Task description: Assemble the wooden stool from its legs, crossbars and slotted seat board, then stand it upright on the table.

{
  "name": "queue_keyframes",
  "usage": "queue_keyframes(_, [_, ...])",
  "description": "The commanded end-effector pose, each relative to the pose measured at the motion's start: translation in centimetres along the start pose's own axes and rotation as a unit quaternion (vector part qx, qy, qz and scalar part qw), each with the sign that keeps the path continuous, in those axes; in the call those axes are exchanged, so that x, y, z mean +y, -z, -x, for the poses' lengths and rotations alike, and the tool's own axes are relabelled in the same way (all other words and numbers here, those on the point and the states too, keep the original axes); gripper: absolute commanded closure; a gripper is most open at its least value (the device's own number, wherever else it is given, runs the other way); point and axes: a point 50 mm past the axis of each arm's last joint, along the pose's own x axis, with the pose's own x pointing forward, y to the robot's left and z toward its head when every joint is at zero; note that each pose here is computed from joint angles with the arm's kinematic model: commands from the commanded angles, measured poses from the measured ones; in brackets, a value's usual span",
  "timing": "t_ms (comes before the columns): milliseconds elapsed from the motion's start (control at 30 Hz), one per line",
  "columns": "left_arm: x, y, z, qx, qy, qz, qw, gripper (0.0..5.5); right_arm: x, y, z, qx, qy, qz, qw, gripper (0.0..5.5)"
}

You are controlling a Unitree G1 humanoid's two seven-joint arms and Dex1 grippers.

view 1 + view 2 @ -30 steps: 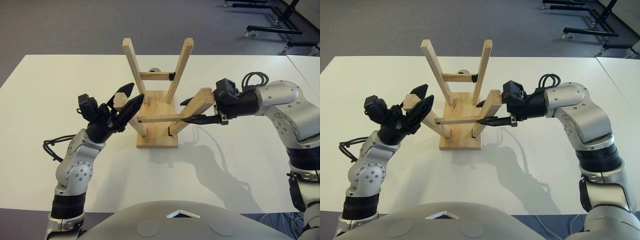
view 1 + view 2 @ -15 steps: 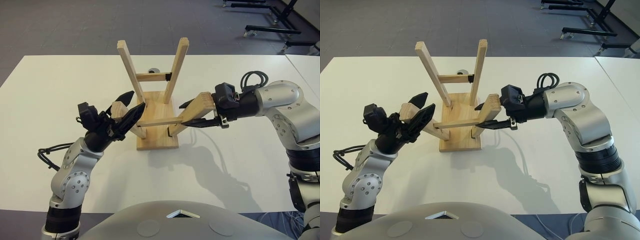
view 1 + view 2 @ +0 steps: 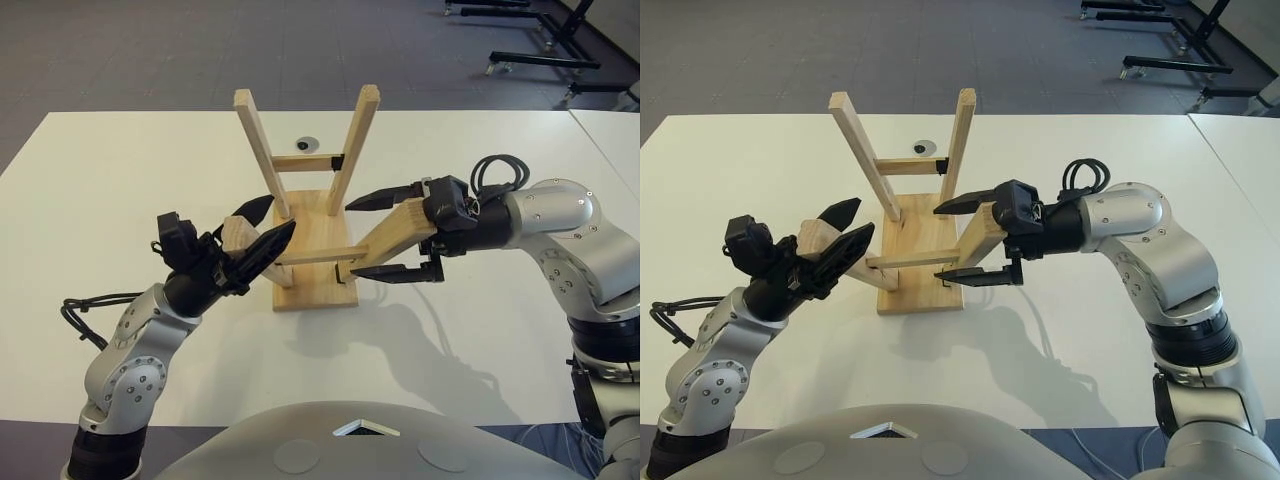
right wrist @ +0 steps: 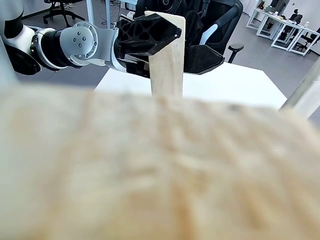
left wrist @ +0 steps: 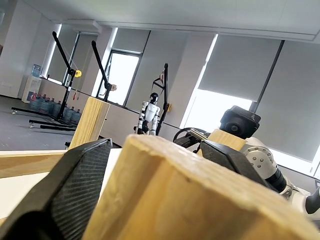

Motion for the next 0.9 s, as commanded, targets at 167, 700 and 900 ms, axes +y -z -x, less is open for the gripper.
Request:
queue_keyframes(167, [-0.6,1.0,-0.3,0.038,0.026,0.044,0.998,2.29,-0.5,-0.4,2.0,-0.065,0.033,-0.051,0.996,0.13])
queue_keyframes(700, [0.4,0.2,-1.4,0.041,0.036,0.015,0.998,2.29,-1.0,-9.4,4.9,-0.362,0.017,-0.055,0.931,0.13])
queue_keyframes(900, [0.6,0.1,-1.5,0.039,0.035,0.009,0.999,2.29,-0.4,-10.7,5.0,-0.375,0.004,-0.029,0.926,0.13])
